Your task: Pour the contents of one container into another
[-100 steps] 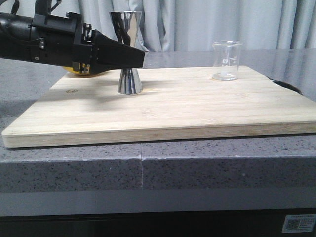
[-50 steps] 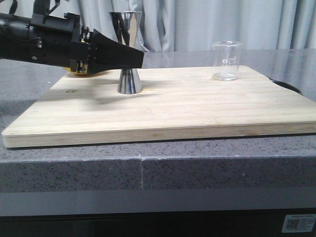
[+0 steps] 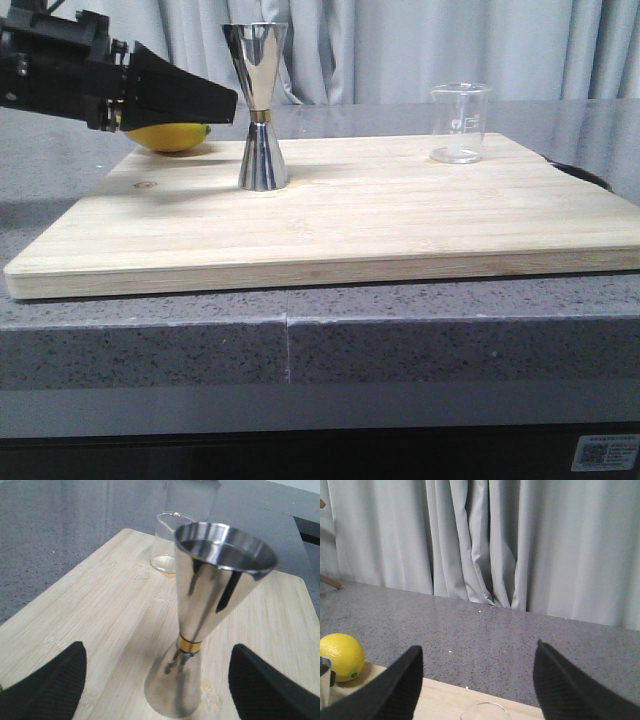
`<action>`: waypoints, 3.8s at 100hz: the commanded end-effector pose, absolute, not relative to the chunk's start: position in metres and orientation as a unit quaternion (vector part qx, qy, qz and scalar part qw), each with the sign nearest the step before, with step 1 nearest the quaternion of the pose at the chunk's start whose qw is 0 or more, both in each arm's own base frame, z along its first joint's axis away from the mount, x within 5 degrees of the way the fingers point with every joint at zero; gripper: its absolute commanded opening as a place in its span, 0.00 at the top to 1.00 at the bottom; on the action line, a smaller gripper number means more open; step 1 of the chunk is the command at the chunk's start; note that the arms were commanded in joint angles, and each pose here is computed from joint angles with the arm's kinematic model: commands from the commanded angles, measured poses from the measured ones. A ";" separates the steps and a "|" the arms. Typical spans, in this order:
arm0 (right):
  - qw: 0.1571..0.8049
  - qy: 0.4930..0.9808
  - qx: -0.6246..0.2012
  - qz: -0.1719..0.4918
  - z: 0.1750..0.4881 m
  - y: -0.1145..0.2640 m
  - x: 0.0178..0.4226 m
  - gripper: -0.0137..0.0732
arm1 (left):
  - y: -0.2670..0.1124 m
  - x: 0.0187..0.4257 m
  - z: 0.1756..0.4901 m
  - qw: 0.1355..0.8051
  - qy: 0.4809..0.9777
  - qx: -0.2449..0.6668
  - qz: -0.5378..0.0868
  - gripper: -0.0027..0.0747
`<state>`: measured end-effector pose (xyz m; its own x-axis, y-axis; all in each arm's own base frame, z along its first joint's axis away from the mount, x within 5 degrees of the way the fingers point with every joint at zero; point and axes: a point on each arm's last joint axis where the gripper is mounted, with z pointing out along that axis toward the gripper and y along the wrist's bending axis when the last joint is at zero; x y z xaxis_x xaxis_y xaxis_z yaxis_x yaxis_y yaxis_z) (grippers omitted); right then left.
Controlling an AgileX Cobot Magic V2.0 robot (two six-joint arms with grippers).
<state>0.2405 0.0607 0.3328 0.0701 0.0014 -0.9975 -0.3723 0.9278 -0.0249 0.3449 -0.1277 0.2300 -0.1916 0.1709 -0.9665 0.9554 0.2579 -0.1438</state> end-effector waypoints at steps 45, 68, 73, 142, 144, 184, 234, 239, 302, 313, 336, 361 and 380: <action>0.756 0.623 -0.143 0.144 0.354 0.062 0.234 0.35 | -0.120 0.314 0.305 0.506 0.576 0.474 -0.434 0.26; 0.756 0.623 -0.143 0.144 0.354 0.062 0.234 0.35 | -0.092 0.303 0.336 0.533 0.591 0.443 -0.412 0.26; 0.756 0.623 -0.143 0.144 0.354 0.062 0.234 0.35 | -0.086 0.300 0.343 0.542 0.592 0.438 -0.404 0.26; 0.738 0.657 -0.144 0.052 0.372 0.047 0.214 0.35 | -0.027 0.256 0.421 0.668 0.662 0.297 -0.164 0.26; 0.734 0.662 -0.140 0.045 0.375 0.045 0.213 0.35 | -0.026 0.255 0.423 0.670 0.663 0.292 -0.161 0.26; 0.726 0.678 -0.112 -0.030 0.408 0.023 0.162 0.35 | -0.021 0.212 0.445 0.688 0.677 0.246 -0.085 0.30; 0.706 0.698 -0.079 -0.090 0.411 0.003 0.116 0.43 | -0.002 0.155 0.390 0.720 0.690 0.065 -0.026 0.36; 0.710 0.694 -0.078 -0.089 0.412 0.002 0.113 0.48 | -0.002 0.151 0.384 0.718 0.692 0.064 -0.027 0.40; 0.702 0.702 -0.072 -0.094 0.411 0.000 0.110 0.92 | -0.007 0.138 0.382 0.729 0.680 0.054 -0.060 0.99; 0.702 0.703 -0.072 -0.094 0.410 0.000 0.111 0.92 | -0.007 0.138 0.382 0.729 0.679 0.052 -0.062 0.99; 0.701 0.705 -0.070 -0.090 0.410 0.001 0.111 0.92 | -0.008 0.137 0.383 0.731 0.677 0.046 -0.074 0.99; 0.717 0.687 -0.094 -0.073 0.389 0.006 0.108 0.92 | -0.013 0.135 0.375 0.724 0.680 0.084 -0.077 0.99; 0.734 0.668 -0.101 -0.066 0.363 0.004 0.085 0.92 | -0.005 0.125 0.345 0.718 0.694 0.026 -0.054 0.99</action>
<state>0.0984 0.0034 0.3568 -0.0282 -0.2173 -0.9757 -0.0310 0.9758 -0.2164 0.1316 -0.0089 0.3462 0.0028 -0.0045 -1.0000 0.1688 0.9856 -0.0039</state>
